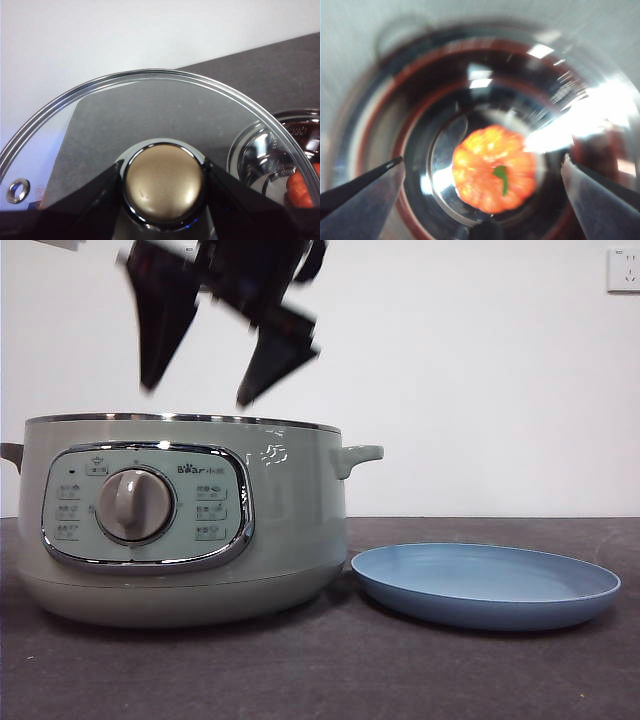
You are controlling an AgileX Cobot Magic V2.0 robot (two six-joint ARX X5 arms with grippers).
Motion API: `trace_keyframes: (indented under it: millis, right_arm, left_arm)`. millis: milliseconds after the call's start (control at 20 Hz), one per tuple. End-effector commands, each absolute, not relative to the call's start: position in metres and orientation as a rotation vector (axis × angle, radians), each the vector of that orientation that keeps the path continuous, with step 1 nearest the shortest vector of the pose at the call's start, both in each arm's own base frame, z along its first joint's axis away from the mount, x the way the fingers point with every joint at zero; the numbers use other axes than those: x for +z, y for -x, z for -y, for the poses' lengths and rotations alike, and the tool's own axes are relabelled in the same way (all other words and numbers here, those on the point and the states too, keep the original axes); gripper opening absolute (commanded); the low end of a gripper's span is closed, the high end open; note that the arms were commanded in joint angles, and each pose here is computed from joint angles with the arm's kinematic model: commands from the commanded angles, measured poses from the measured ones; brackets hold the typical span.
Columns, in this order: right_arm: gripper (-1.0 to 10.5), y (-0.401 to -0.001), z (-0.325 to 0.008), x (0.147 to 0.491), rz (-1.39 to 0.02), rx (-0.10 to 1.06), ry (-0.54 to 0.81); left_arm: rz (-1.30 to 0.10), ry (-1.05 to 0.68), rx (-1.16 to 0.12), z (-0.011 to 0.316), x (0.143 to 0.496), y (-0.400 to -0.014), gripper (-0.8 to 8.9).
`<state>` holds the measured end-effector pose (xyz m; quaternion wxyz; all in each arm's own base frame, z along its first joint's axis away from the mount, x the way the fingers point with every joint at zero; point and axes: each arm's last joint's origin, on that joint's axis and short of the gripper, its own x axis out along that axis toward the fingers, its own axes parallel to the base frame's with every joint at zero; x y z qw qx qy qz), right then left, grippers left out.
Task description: Take the pumpkin out from the steamer,put the pumpkin in the blue plate,close the lid
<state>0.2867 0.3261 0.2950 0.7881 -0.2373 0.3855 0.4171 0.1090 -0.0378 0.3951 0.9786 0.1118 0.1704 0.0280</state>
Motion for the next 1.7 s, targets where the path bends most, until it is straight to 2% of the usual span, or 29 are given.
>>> trace_keyframes:
  millis: [50, 300, 450, 500, 600, 650, 800, 900, 1050, 1200, 1350, 1500, 1600, 1700]
  right_arm:
    - [6.0, -0.295, -0.337, 0.268, -0.867, 0.899, 0.537]
    - [6.0, -0.305, -0.346, 0.228, -0.956, 0.885, 0.564]
    - [5.9, -0.306, -0.347, 0.224, -0.966, 0.879, 0.559]
    - [4.6, -0.306, -0.347, 0.224, -0.972, 0.872, 0.551]
    - [0.3, -0.306, -0.346, 0.224, -0.978, 0.871, 0.554]
    - [-0.1, -0.306, -0.346, 0.225, -0.974, 0.872, 0.554]
    - [0.0, -0.3, -0.339, 0.253, -0.92, 0.879, 0.531]
    - [0.0, -0.288, -0.322, 0.292, -0.87, 0.876, 0.508]
    - [0.0, -0.271, -0.269, 0.355, -0.832, 0.82, 0.458]
    - [0.0, -0.266, -0.209, 0.388, -0.899, 0.684, 0.361]
    - [-0.1, -0.27, -0.167, 0.392, -1.007, 0.504, 0.306]
    - [-0.1, -0.277, -0.147, 0.381, -1.073, 0.292, 0.323]
    - [-0.1, -0.28, -0.145, 0.364, -1.098, 0.211, 0.353]
    - [-0.1, -0.283, -0.146, 0.342, -1.119, 0.195, 0.359]
  left_arm:
    - [-0.289, -0.211, 0.064, 0.036, 0.402, -0.107, -0.09]
    - [-0.314, -0.225, 0.063, 0.036, 0.4, -0.106, -0.09]
    - [-0.316, -0.225, 0.063, 0.036, 0.4, -0.106, -0.09]
    - [-0.316, -0.225, 0.063, 0.036, 0.4, -0.106, -0.09]
    - [-0.316, -0.225, 0.062, 0.036, 0.4, -0.106, -0.09]
    - [-0.316, -0.225, 0.062, 0.036, 0.4, -0.106, -0.09]
    - [-0.314, -0.222, 0.052, 0.036, 0.4, -0.106, -0.09]
    - [-0.307, -0.217, 0.049, 0.037, 0.4, -0.107, -0.09]
    - [-0.25, -0.187, 0.045, 0.038, 0.406, -0.108, -0.09]
    - [-0.207, -0.155, -0.029, 0.041, 0.41, -0.11, -0.09]
    - [-0.166, -0.136, -0.027, 0.041, 0.415, -0.11, -0.09]
    - [-0.143, -0.125, -0.027, 0.041, 0.417, -0.111, -0.09]
    - [-0.132, -0.119, -0.027, 0.041, 0.418, -0.111, -0.09]
    - [-0.129, -0.118, -0.026, 0.041, 0.418, -0.111, -0.09]
